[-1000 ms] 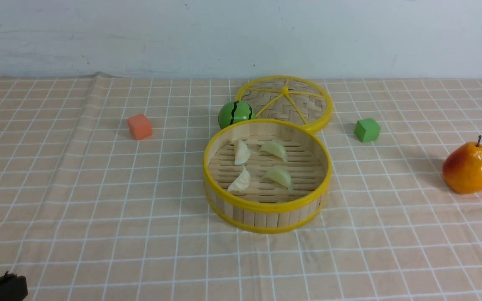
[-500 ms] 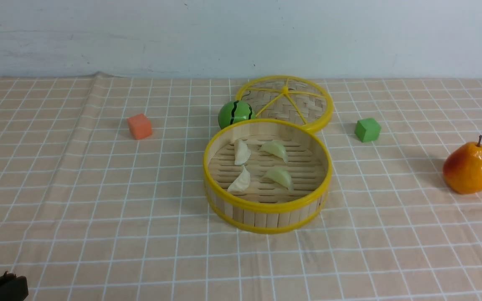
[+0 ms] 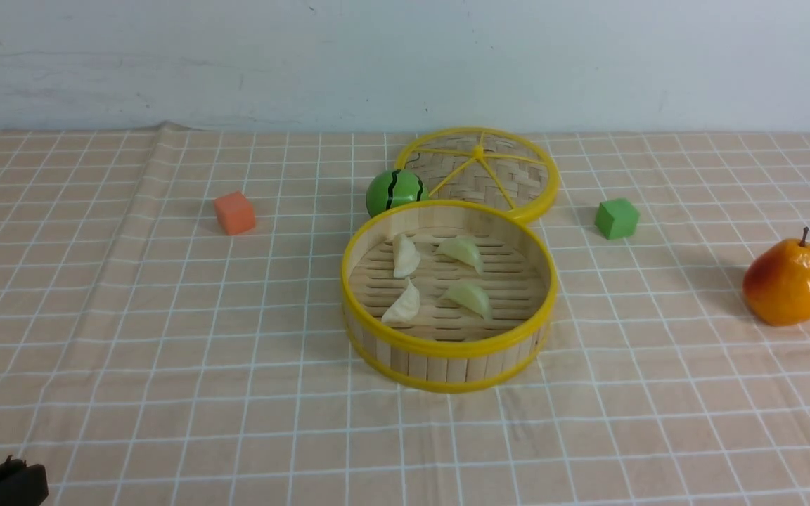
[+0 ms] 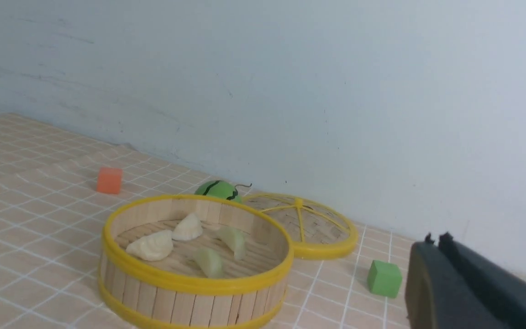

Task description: Put the dumplings into the steamer on the table with the brown tablecloth.

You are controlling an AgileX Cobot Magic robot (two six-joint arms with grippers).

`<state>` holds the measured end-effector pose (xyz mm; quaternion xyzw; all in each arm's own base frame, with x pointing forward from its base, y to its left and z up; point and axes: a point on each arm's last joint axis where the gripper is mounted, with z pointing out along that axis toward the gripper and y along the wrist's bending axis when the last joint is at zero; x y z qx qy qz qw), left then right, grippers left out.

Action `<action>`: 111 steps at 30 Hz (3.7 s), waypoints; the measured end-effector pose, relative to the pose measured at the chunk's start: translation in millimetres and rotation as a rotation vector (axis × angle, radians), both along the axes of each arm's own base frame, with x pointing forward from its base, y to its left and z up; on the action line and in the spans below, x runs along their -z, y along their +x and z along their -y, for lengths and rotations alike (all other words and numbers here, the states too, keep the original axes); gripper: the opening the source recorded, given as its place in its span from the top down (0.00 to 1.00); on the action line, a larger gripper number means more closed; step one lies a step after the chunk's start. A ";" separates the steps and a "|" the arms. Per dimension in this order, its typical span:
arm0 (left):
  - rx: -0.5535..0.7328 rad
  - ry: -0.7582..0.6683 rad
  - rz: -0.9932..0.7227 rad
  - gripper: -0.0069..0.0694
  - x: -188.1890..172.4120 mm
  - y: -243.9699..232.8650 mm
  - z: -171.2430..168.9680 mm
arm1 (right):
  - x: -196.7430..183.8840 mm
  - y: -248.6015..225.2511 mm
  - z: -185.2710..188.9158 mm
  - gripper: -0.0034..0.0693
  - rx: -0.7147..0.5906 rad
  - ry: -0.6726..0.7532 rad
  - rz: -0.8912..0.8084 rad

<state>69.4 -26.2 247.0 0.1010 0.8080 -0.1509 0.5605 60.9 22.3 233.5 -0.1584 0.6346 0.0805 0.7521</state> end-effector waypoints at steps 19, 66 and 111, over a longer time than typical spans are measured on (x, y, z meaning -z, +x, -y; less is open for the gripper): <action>0.000 0.000 -0.001 0.78 0.1 0.0 0.0 | 56.5 -7.2 16.0 0.93 0.247 -0.033 -0.393; -0.272 -0.240 0.311 0.93 45.0 -13.4 -18.7 | 60.2 -9.5 15.9 0.85 0.244 -0.061 -0.460; -0.302 -0.119 -0.031 0.93 79.5 -17.9 -19.5 | 60.2 -9.5 16.0 0.77 0.244 -0.063 -0.459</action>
